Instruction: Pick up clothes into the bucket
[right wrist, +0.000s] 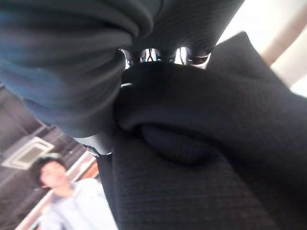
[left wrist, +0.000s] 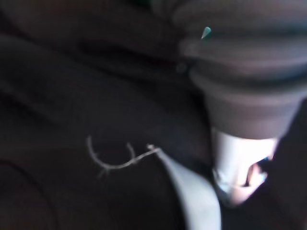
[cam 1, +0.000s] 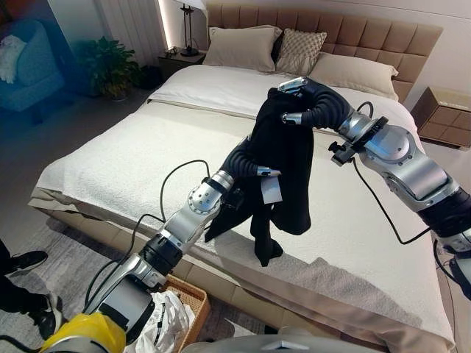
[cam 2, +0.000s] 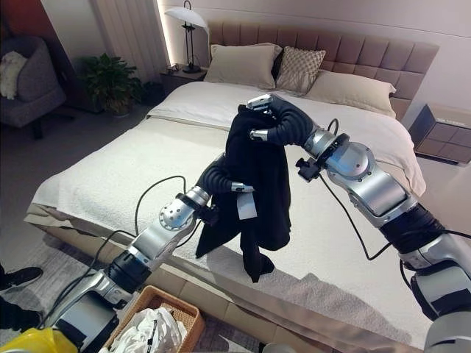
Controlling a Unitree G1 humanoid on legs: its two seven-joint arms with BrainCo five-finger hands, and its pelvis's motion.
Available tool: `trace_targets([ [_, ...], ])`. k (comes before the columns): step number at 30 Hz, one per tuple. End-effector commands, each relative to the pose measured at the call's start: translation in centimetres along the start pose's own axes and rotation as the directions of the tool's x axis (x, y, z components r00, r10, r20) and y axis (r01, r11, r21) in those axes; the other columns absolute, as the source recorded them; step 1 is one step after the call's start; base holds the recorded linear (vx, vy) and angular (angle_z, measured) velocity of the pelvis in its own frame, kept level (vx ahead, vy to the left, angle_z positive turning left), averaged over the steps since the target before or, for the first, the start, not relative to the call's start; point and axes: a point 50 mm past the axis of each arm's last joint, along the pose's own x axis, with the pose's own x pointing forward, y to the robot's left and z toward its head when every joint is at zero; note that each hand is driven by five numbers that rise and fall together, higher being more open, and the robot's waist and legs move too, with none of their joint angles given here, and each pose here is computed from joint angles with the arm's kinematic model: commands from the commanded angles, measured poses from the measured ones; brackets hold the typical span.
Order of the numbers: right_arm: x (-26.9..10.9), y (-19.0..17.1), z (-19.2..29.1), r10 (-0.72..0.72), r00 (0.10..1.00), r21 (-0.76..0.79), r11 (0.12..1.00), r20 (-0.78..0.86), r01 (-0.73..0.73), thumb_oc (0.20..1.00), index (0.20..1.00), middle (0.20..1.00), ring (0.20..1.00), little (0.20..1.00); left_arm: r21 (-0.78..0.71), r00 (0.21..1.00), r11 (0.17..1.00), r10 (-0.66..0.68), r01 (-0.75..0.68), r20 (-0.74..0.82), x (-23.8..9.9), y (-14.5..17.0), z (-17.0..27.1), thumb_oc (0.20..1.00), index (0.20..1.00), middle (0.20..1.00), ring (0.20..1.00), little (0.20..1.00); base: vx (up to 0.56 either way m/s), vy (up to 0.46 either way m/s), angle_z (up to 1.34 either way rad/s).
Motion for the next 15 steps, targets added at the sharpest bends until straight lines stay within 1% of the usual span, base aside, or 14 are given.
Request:
trace_targets([
  [1,1.6,-0.4,5.0,0.006,0.971,0.039,0.999,0.241,-0.016,0.200,0.200,0.200,0.200,0.200,-0.020,0.994,0.994,-0.105,0.105,0.009,2.2,-1.4,1.0,1.000,1.000,1.000,1.000,1.000,0.00,0.000,0.00],
  [2,1.6,-0.3,5.1,0.006,0.969,0.056,0.998,0.247,-0.020,0.200,0.200,0.200,0.200,0.200,-0.048,0.991,0.989,-0.137,0.137,-0.002,2.4,-2.0,0.9,1.000,1.000,1.000,1.000,1.000,0.00,0.000,0.00],
  [4,1.5,-0.3,5.0,0.000,0.968,0.074,0.997,0.251,-0.019,0.200,0.200,0.200,0.200,0.200,-0.057,0.984,0.982,-0.179,0.178,-0.009,2.6,-2.6,1.0,1.000,1.000,1.000,1.000,1.000,0.00,0.000,0.00],
  [5,1.4,-0.4,5.1,-0.007,0.967,0.074,0.997,0.255,-0.013,0.200,0.200,0.200,0.200,0.200,-0.073,0.981,0.979,-0.191,0.190,-0.009,2.5,-2.7,1.0,0.576,0.576,0.576,0.576,0.576,0.00,0.000,0.00],
  [6,1.2,-0.6,5.0,-0.020,0.967,0.074,0.997,0.255,0.002,0.200,0.200,0.200,0.200,0.200,-0.081,0.980,0.977,-0.197,0.195,-0.016,2.3,-2.7,0.8,0.200,0.200,0.200,0.200,0.200,0.00,0.000,0.00],
  [9,0.9,-1.1,4.9,-0.056,0.965,0.079,0.996,0.257,0.037,0.200,0.200,0.200,0.200,0.200,-0.098,0.980,0.976,-0.196,0.193,-0.030,2.1,-2.6,0.4,0.200,0.200,0.200,0.200,0.200,0.00,0.000,0.00],
  [10,0.3,-1.8,4.6,-0.116,0.959,0.086,0.992,0.257,0.097,0.200,0.200,0.200,0.200,0.200,-0.141,0.980,0.973,-0.192,0.183,-0.052,1.6,-2.7,-0.3,0.200,0.200,0.200,0.200,0.200,0.00,0.000,0.00],
  [12,-0.3,-2.3,4.2,-0.162,0.955,0.090,0.986,0.247,0.144,0.200,0.200,0.200,0.200,0.200,-0.170,0.981,0.972,-0.178,0.163,-0.073,1.1,-2.5,-1.0,0.200,0.200,0.200,0.200,0.200,0.00,0.000,0.00],
  [14,-1.4,-3.3,2.9,-0.258,0.944,0.106,0.965,0.208,0.240,0.200,0.200,0.200,0.200,0.200,-0.215,0.984,0.969,-0.149,0.125,-0.100,0.3,-2.1,-1.9,0.200,0.200,0.200,0.200,0.200,0.00,0.000,0.00],
  [15,-1.7,-3.5,2.6,-0.278,0.939,0.105,0.960,0.202,0.261,0.200,0.200,0.200,0.200,0.200,-0.222,0.984,0.968,-0.143,0.116,-0.109,0.0,-2.0,-2.2,0.200,0.200,0.200,0.200,0.200,0.00,0.000,0.00],
])
